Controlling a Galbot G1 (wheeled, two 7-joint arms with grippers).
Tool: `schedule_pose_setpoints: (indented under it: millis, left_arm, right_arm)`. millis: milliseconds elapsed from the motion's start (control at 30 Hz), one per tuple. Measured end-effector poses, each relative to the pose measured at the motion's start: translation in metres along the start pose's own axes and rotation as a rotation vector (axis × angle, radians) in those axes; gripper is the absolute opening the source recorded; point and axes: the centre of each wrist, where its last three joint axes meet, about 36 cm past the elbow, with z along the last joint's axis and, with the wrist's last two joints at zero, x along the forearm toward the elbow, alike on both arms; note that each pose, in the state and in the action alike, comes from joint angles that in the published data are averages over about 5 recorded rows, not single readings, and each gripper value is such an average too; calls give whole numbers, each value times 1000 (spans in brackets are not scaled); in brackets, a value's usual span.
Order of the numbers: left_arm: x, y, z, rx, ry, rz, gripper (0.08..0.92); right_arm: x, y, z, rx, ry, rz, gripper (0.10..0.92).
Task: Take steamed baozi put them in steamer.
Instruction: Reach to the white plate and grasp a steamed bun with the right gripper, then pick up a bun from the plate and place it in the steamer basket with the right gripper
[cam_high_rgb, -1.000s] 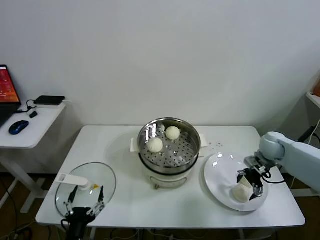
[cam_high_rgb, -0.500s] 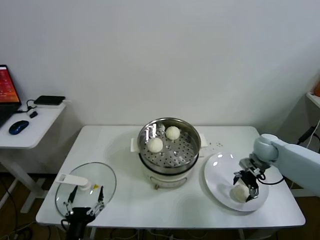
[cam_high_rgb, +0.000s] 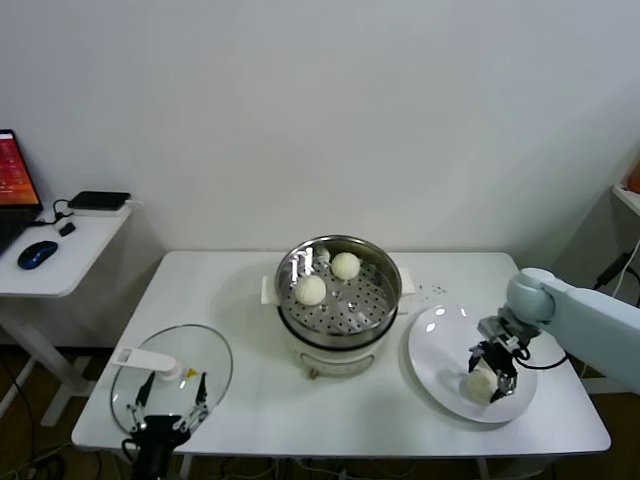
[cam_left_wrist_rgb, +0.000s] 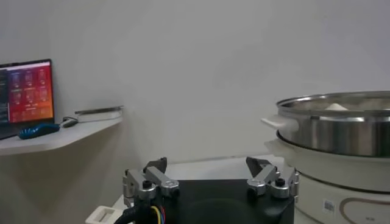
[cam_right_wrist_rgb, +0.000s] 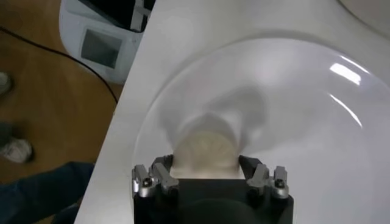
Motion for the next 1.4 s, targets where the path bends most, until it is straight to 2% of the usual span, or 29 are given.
schedule_pose_setpoints:
  millis: [367, 733, 1000, 1400]
  left_arm:
    - [1, 0, 0, 1, 0, -1, 823]
    - [1, 0, 0, 7, 0, -4, 823]
    - [0, 0, 0, 7, -1, -3, 823]
    - [-2, 1, -3, 6, -8, -4, 823]
  right_arm:
    - [0, 1, -1, 1, -3, 0, 665]
    - [22, -3, -6, 39, -13, 18, 662]
    - [88, -21, -42, 223, 34, 74, 662]
    - [218, -37, -135, 650, 237, 222, 659]
